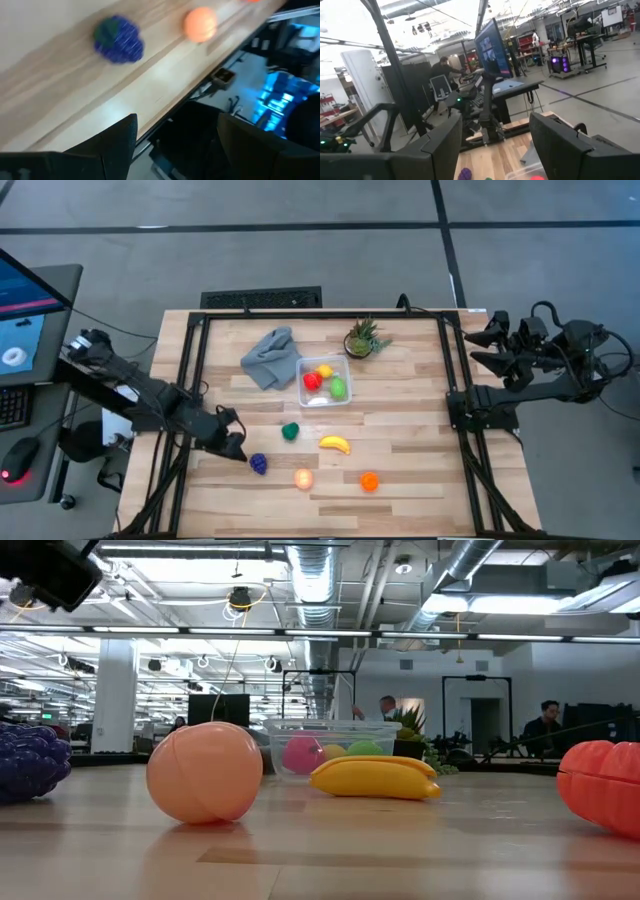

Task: Pick and placing Produce into tupperware
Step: Put the purple grapes into the transparent bin

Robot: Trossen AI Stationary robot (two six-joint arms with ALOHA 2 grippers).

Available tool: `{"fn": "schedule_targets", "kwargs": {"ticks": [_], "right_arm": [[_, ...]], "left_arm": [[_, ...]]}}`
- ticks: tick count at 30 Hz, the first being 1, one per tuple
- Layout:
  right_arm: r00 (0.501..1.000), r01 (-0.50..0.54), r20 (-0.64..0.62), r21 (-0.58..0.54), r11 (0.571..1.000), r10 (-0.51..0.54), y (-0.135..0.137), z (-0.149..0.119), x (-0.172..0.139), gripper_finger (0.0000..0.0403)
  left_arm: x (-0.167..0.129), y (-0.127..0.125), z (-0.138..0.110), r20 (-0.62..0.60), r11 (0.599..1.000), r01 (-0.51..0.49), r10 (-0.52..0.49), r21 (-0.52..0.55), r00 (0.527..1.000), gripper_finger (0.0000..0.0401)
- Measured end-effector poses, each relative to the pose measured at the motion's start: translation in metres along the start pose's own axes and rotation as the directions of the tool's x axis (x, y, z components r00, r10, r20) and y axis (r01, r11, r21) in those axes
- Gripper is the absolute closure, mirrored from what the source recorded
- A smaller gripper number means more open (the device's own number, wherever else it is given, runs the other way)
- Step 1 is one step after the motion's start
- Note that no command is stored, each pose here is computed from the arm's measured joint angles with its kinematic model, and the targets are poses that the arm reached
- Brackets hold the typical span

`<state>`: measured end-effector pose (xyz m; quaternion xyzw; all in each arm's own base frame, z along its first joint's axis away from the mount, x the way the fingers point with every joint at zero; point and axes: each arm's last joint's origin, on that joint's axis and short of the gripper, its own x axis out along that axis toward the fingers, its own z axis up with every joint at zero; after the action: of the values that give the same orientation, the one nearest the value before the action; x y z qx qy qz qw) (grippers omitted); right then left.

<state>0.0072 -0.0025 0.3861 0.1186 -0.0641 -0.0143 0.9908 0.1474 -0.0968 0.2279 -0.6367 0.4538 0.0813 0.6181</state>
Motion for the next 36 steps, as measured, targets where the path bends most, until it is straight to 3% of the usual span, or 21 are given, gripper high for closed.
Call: {"fn": "schedule_targets", "kwargs": {"ticks": [15, 28, 36], "right_arm": [[1.0, 0.002, -0.009, -0.002, 1.0, -0.002, 0.0, -0.001, 0.0, 0.0147], [1.0, 0.003, -0.014, -0.003, 1.0, -0.003, 0.0, -0.001, 0.0, 0.0147], [1.0, 0.003, -0.014, -0.029, 1.0, -0.003, 0.0, -0.001, 0.0, 0.0147]], "left_arm": [[0.037, 0.009, -0.025, 0.096, 0.984, -0.055, 0.072, -0.172, 0.993, 0.0139], [0.04, 0.002, -0.028, 0.158, 0.98, -0.069, 0.099, -0.189, 0.982, 0.0139], [0.04, -0.008, -0.026, 0.293, 0.985, 0.089, -0.043, -0.146, 0.955, 0.0139]]}}
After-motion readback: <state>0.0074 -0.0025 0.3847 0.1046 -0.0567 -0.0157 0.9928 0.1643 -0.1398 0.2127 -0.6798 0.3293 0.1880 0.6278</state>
